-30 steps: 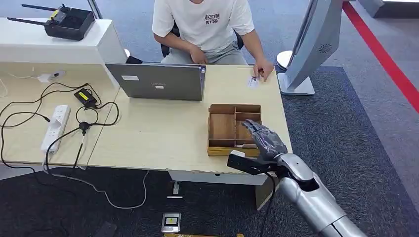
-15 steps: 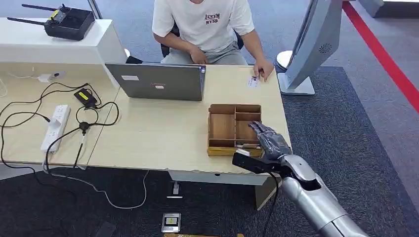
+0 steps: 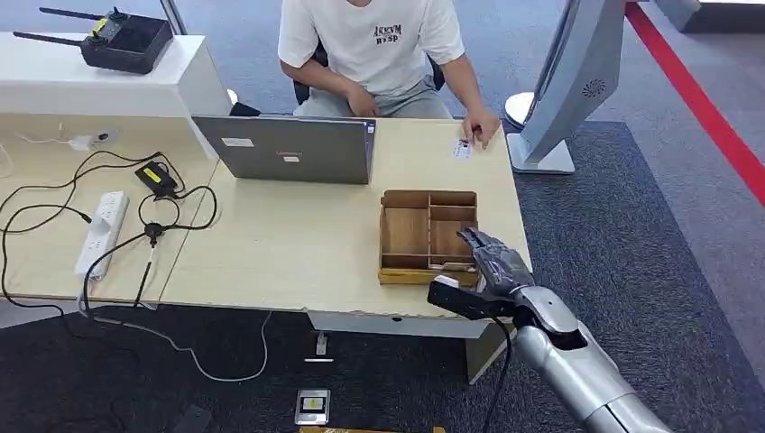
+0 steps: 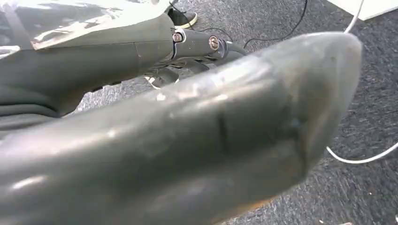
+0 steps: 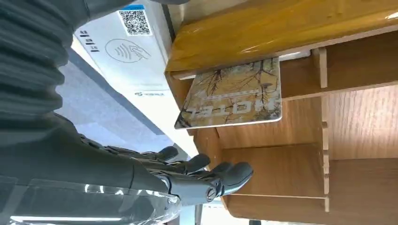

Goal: Pass the card to the sensor for recognition and then transmit it.

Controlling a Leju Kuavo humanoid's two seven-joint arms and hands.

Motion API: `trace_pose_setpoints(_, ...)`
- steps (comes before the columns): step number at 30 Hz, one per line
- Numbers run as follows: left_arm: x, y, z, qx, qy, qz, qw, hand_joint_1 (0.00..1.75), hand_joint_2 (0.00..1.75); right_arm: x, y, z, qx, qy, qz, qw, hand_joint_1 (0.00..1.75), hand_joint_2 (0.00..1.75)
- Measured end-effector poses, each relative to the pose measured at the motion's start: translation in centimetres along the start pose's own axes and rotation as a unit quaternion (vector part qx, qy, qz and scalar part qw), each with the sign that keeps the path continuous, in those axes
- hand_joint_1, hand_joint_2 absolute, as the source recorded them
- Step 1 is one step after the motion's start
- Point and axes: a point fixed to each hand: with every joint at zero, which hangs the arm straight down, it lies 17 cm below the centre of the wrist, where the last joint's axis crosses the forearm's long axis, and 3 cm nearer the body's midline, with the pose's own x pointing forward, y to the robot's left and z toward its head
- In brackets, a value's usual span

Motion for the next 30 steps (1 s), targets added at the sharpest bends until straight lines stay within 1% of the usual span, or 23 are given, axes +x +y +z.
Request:
trace_pose_setpoints(5, 0.0, 0.0, 0.0, 0.000, -0.001, -0.002, 1.000, 0.00, 0.00, 0.1, -0.1, -0.1, -0.001, -0.001, 0.000, 1.000, 0.00, 1.75)
trace_pose_setpoints(14, 0.2, 0.0, 0.0, 0.000, -0.005, -0.002, 1.000, 0.00, 0.00, 1.6, -1.3, -0.6, -0.013, -0.015, -0.003, 1.000, 0.00, 1.75)
trace_pose_setpoints(30, 0.0, 0.0, 0.0, 0.000, 0.000, -0.001, 1.000, 0.00, 0.00, 1.8, -1.0, -0.7, -0.010, -0.015, -0.004, 1.000, 0.00, 1.75)
